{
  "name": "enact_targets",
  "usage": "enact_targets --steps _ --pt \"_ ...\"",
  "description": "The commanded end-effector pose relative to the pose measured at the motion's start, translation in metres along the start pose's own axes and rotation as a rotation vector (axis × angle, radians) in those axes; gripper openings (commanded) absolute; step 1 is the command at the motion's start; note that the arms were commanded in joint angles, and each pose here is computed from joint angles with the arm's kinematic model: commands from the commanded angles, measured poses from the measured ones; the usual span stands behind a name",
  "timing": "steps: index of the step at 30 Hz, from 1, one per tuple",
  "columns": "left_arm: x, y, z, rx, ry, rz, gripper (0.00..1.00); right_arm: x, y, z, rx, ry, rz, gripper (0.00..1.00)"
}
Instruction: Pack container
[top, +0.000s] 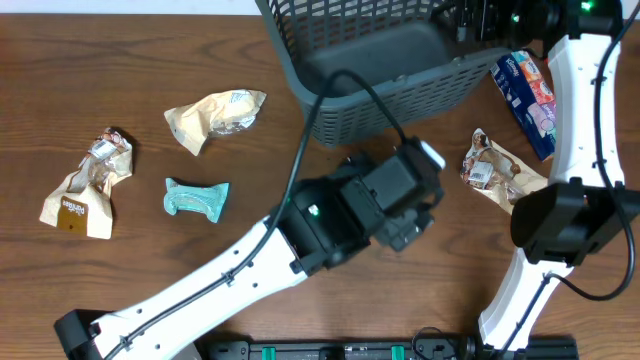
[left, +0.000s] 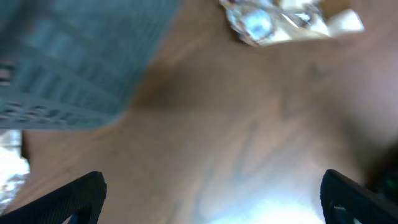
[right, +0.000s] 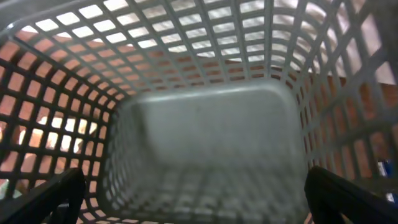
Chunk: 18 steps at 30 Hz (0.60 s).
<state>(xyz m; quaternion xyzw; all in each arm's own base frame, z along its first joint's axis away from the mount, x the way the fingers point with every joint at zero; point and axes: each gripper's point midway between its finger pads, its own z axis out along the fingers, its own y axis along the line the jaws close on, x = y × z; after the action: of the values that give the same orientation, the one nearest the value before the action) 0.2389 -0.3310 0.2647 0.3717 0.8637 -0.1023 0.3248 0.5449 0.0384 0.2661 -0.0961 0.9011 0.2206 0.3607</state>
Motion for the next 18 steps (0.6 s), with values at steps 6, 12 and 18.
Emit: enact_targets --steps 6,12,18 --pt "-0.011 0.058 0.030 -0.125 0.000 -0.160 0.99 0.008 0.005 -0.001 0.006 0.037 -0.024 0.99" --pt "-0.004 0.060 0.054 -0.116 0.048 -0.170 0.62 0.015 0.003 -0.002 0.019 0.066 -0.022 0.74" --pt "0.000 0.062 0.063 -0.132 0.069 -0.169 0.06 0.017 0.002 -0.002 0.031 0.075 0.002 0.29"
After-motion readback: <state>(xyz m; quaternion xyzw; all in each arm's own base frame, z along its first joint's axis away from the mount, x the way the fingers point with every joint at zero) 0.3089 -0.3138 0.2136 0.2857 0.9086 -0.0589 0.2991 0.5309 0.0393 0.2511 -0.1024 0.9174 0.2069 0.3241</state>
